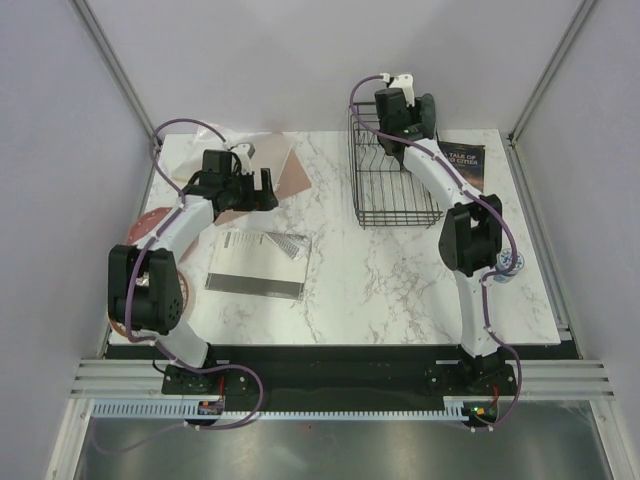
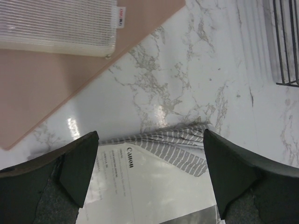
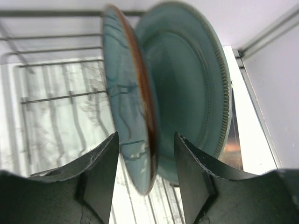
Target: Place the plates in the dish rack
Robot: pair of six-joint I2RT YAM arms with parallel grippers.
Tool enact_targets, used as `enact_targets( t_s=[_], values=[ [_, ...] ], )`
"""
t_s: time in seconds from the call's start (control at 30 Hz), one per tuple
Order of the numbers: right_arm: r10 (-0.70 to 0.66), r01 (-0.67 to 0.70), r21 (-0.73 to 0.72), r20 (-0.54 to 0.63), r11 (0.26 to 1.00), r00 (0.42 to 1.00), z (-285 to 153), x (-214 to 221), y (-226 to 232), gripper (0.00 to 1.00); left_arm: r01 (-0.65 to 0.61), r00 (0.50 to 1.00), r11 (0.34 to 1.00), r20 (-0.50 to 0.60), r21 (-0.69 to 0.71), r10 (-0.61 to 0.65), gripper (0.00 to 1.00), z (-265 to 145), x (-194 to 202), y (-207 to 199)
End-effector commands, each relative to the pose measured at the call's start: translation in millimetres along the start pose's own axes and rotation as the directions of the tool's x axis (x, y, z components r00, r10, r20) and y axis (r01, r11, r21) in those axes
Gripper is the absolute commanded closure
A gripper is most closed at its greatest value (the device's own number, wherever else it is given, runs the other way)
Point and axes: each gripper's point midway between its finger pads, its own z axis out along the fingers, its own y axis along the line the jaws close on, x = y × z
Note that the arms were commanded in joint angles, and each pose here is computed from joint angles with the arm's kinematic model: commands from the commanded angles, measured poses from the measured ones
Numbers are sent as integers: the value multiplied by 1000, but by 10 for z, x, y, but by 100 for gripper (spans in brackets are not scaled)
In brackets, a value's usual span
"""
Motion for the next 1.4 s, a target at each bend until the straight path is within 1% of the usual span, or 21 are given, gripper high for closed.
enact_targets(
  t_s=[0.0,0.07,0.13,0.17,0.23,0.27,0.33,0.37,0.4,0.47,0.5,0.57,0.63,0.7,0.73,1.0,1.1,1.17,1.27,1.33,1.37],
  values=[
    [99,-81,-115,165,990,981,-708,-830,-31,42,-96,986,971,113,-220,123,0,-497,-341,424],
    [99,-62,-200,182,978,978,-915,-915,92,40,-60,992,955,86,-290,89,0,-701,-248,665],
    [77,-26,-272,178,962,981,-1046,-858,223,37,-83,995,937,24,-339,97,1,-827,-106,877],
    [65,16,-433,171,901,983,-1173,-812,510,35,-47,999,924,-10,-379,47,1,-951,17,1110],
    [-57,166,-602,196,781,979,-1328,-575,804,31,-42,999,918,-44,-393,27,2,-1062,169,1287],
    [-61,200,-757,208,623,976,-1585,-481,1083,28,-7,999,907,-34,-420,-8,3,-1168,227,1464],
    [-95,224,-854,204,469,974,-1778,-284,1289,14,-17,999,906,-31,-423,4,3,-1272,320,1537],
    [-85,199,-889,180,413,980,-1858,-232,1371,9,-40,999,899,-37,-435,27,3,-1327,351,1590],
    [-78,179,-936,163,303,984,-1989,-166,1516,3,-56,998,892,-36,-449,45,3,-1367,357,1604],
    [-49,120,-969,112,216,993,-2121,-194,1639,4,-83,996,884,-14,-459,86,3,-1479,349,1564],
    [-67,76,-992,70,102,995,-2199,-39,1802,7,-90,994,880,8,-467,106,3,-1529,294,1548],
    [-48,5,-1000,4,22,999,-2310,-105,1933,10,-100,983,857,81,-506,162,3,-1754,83,1496],
    [-85,-70,-995,-64,-73,994,-2386,89,2194,13,-88,960,824,173,-560,220,1,-2075,-243,1428],
    [-82,-143,-980,-133,-137,988,-2502,124,2421,13,-74,937,803,235,-592,259,0,-2343,-497,1344],
    [-89,-173,-968,-158,-185,983,-2585,149,2476,14,-73,935,799,238,-596,263,0,-2418,-514,1314],
    [-204,-377,-860,-324,-343,924,-3350,562,3133,24,-108,883,738,277,-666,379,0,-3065,-670,1061],
    [-232,-402,-827,-334,-392,914,-3755,678,3367,25,-94,884,735,284,-672,372,0,-3188,-602,1027],
    [-280,-429,-816,-339,-388,898,-4040,915,3528,26,-54,875,746,329,-664,356,0,-3251,-603,974],
    [-338,-460,-819,-350,-343,874,-4300,1315,3749,28,26,840,765,429,-644,332,0,-3420,-666,834],
    [-321,-428,-831,-321,-356,891,-4449,1346,3868,30,74,812,778,490,-625,317,0,-3545,-698,732],
    [-361,-438,-840,-319,-321,876,-4519,1589,3969,30,83,805,780,503,-620,314,0,-3580,-693,700]
  ],
)
